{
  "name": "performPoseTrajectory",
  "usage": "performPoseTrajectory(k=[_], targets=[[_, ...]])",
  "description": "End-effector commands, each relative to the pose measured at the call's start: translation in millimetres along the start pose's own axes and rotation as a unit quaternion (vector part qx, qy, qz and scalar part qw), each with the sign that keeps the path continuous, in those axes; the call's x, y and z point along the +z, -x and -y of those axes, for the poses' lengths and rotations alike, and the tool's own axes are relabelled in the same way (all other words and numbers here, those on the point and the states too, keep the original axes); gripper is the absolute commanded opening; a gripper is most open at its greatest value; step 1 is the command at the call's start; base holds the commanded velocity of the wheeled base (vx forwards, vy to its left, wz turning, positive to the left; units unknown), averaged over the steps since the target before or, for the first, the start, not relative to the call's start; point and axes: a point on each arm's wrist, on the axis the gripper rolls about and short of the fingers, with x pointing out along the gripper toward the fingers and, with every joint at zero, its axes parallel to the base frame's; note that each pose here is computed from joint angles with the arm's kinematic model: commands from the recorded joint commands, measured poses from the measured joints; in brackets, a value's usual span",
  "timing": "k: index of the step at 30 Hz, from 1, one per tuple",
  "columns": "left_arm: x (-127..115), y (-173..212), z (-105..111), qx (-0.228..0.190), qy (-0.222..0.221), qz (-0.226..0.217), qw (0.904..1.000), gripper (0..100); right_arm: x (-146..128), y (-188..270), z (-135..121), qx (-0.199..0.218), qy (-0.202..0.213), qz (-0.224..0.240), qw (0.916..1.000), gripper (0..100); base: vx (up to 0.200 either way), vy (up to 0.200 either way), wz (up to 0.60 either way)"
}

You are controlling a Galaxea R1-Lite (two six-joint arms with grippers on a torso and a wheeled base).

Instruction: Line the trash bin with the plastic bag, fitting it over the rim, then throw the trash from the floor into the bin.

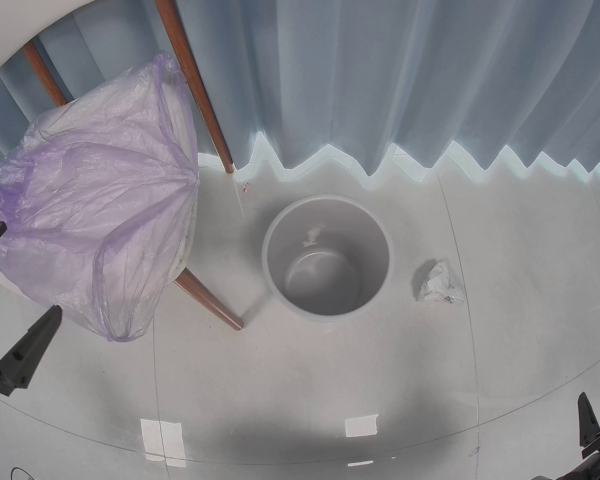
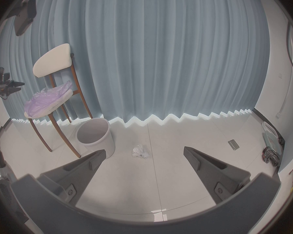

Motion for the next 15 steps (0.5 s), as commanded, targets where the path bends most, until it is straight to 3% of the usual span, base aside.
performPoseTrajectory(k=[1, 15], targets=[[-5.9, -21.9, 1.6, -0.038, 0.003, -0.017, 0.9991, 100, -5.2, 0.0, 0.0, 0.0, 0.0, 0.0, 1.0, 100, 0.0, 0.0, 0.0], [16.5, -80.9, -3.9, -0.103, 0.0, -0.019, 0.9945, 100, -5.1, -0.1, 0.0, 0.0, 0.0, -0.001, 1.0, 100, 0.0, 0.0, 0.0]])
